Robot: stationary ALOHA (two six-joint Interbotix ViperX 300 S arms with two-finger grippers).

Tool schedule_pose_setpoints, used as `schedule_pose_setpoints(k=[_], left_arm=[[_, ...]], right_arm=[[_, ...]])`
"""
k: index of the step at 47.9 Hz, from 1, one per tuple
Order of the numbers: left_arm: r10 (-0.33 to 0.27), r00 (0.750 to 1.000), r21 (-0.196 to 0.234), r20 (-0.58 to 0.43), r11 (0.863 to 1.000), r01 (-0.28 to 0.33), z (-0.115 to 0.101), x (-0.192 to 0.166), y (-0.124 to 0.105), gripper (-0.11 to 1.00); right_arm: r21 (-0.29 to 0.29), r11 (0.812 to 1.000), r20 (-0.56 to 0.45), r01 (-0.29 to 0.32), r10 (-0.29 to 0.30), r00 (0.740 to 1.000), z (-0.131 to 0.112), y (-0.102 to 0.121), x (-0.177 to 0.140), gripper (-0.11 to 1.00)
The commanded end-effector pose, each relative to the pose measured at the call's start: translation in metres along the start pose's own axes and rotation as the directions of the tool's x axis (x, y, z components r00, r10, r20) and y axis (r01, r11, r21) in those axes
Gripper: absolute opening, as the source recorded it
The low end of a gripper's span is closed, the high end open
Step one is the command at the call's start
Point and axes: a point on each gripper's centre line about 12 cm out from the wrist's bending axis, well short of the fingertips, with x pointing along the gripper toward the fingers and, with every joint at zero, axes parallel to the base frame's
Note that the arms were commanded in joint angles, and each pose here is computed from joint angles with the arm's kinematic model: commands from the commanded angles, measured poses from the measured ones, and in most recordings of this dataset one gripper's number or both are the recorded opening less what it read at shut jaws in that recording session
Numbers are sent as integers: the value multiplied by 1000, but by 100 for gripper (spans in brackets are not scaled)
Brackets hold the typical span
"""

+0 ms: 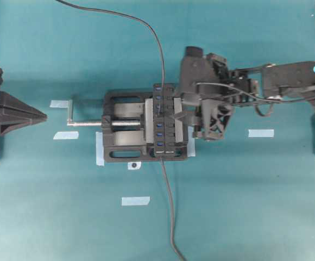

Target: Insert the USB into the center port of the fixed hub

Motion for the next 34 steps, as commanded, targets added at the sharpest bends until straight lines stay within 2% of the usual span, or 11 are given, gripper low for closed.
schedule_pose_setpoints(k=[1, 34], left_arm=[[-2, 1000, 0, 17, 1000, 2, 7, 0, -1, 0], [-3, 1000, 0, 17, 1000, 3, 9, 1, -1, 0]], right_arm=[[5, 1000, 58, 0, 0, 998, 9, -1, -15, 71], [10, 1000, 108, -3, 2, 994, 0, -2, -27, 72]])
